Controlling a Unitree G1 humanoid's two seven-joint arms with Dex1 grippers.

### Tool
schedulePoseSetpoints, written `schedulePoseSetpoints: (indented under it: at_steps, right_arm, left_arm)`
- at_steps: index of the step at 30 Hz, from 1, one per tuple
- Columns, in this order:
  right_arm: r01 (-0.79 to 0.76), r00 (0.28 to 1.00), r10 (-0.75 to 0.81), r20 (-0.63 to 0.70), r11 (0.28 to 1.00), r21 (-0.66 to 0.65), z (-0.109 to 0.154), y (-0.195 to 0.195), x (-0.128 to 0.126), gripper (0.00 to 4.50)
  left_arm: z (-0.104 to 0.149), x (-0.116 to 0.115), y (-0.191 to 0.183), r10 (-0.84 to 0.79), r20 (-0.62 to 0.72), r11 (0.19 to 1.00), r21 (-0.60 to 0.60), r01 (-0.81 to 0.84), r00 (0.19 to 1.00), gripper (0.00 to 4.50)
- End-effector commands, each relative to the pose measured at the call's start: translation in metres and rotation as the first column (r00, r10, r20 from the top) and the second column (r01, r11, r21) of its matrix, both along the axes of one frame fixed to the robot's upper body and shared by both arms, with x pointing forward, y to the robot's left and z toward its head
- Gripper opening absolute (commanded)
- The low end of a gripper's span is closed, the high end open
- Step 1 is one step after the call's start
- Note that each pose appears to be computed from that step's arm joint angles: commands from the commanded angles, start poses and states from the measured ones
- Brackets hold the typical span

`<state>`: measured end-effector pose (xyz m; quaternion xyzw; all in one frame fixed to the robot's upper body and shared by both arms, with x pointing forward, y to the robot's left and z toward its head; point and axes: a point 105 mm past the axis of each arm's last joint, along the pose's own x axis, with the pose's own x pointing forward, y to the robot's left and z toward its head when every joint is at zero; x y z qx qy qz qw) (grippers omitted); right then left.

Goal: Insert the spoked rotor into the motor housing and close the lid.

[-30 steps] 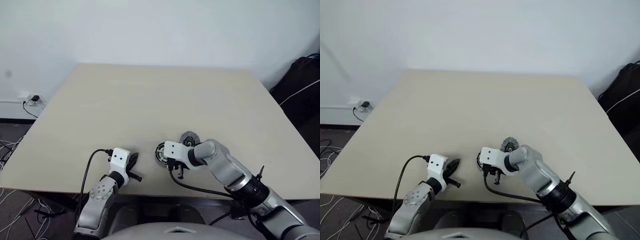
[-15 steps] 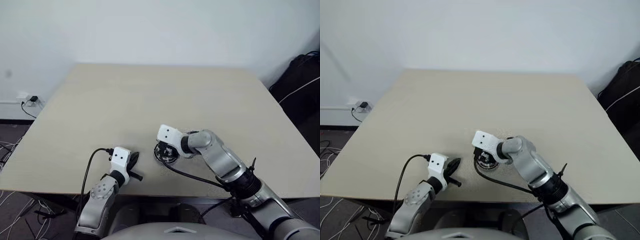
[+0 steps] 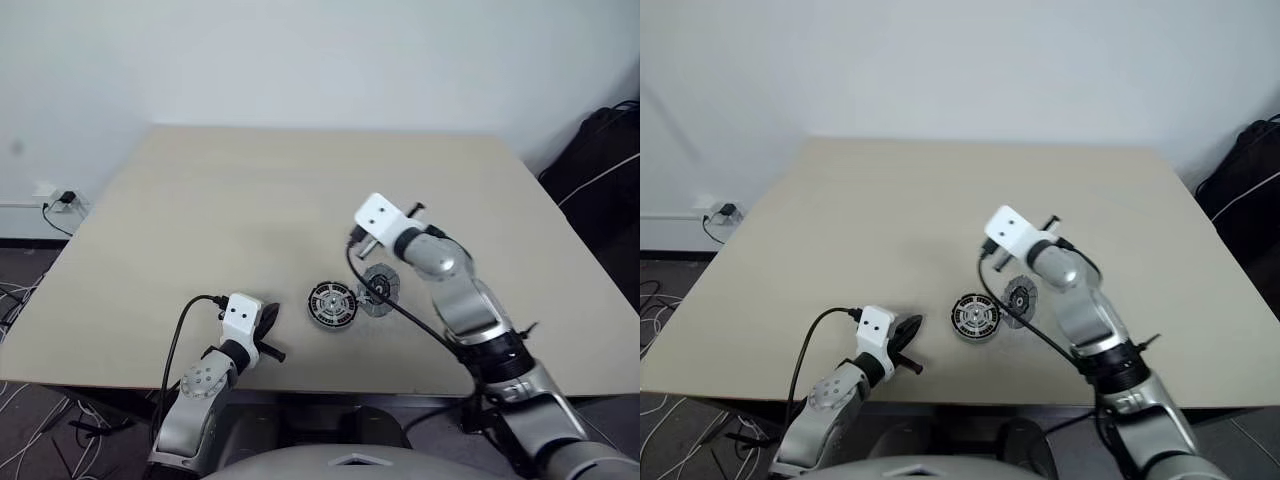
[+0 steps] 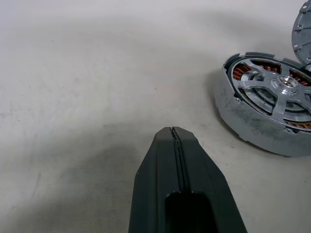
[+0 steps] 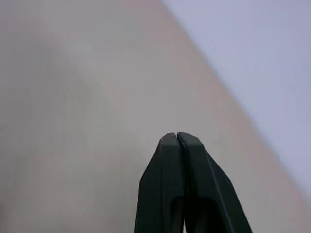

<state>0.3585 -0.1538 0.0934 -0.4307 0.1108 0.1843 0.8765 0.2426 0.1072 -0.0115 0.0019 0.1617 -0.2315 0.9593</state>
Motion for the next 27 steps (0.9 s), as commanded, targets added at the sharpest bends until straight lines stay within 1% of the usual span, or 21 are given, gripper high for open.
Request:
schedulePoseSetpoints:
  at_steps: [1, 2, 4, 6, 8, 9, 11, 13, 17, 20, 24, 27]
  right_arm:
    - [0.043, 0.995, -0.060, -0.078, 0.979, -0.198, -0.012, -0.041, -0.016, 0.07]
    - [0.021, 0.988, -0.055, -0.141, 0.971, -0.238, -0.020, -0.049, -0.025, 0.07]
    - [-0.066, 0.958, -0.010, -0.287, 0.965, -0.253, -0.033, -0.053, -0.047, 0.07]
    - [-0.132, 0.925, 0.050, -0.377, 0.972, -0.195, -0.036, -0.048, -0.063, 0.07]
    - [-0.188, 0.901, 0.127, -0.415, 0.976, -0.110, -0.034, -0.038, -0.073, 0.07]
    - [-0.212, 0.894, 0.166, -0.417, 0.975, -0.066, -0.032, -0.033, -0.076, 0.07]
    - [-0.231, 0.904, 0.223, -0.364, 0.973, 0.021, -0.024, -0.021, -0.074, 0.07]
    - [-0.229, 0.914, 0.246, -0.324, 0.969, 0.090, -0.019, -0.014, -0.071, 0.07]
    - [-0.233, 0.908, 0.291, -0.302, 0.949, 0.212, -0.018, 0.000, -0.070, 0.07]
    - [-0.280, 0.867, 0.371, -0.332, 0.915, 0.291, -0.017, 0.014, -0.078, 0.07]
    - [-0.345, 0.803, 0.467, -0.371, 0.871, 0.350, -0.013, 0.026, -0.090, 0.07]
    - [-0.374, 0.781, 0.519, -0.347, 0.834, 0.406, -0.007, 0.038, -0.088, 0.07]
  left_arm:
    - [0.013, 0.004, -0.004, -0.019, 0.060, 1.000, -0.004, 0.019, 0.998, 0.00]
    - [0.013, 0.004, -0.004, -0.022, 0.059, 1.000, -0.004, 0.023, 0.998, 0.00]
    - [0.012, 0.004, -0.005, -0.030, 0.055, 1.000, -0.003, 0.030, 0.998, 0.00]
    - [0.011, 0.005, -0.006, -0.036, 0.052, 0.999, -0.003, 0.037, 0.998, 0.00]
    - [0.011, 0.005, -0.007, -0.044, 0.050, 0.999, -0.003, 0.044, 0.998, 0.00]
    - [0.011, 0.005, -0.007, -0.048, 0.049, 0.999, -0.003, 0.048, 0.998, 0.00]
    - [0.011, 0.005, -0.008, -0.054, 0.047, 0.999, -0.002, 0.054, 0.997, 0.00]
    - [0.010, 0.005, -0.008, -0.057, 0.046, 0.998, -0.002, 0.057, 0.997, 0.00]
    - [0.011, 0.005, -0.008, -0.058, 0.045, 0.998, 0.000, 0.058, 0.997, 0.00]
    - [0.012, 0.006, -0.006, -0.050, 0.046, 0.999, 0.004, 0.050, 0.998, 0.00]
    - [0.013, 0.006, -0.003, -0.039, 0.047, 0.999, 0.008, 0.039, 0.998, 0.00]
    - [0.013, 0.006, -0.002, -0.033, 0.048, 0.999, 0.010, 0.032, 0.998, 0.00]
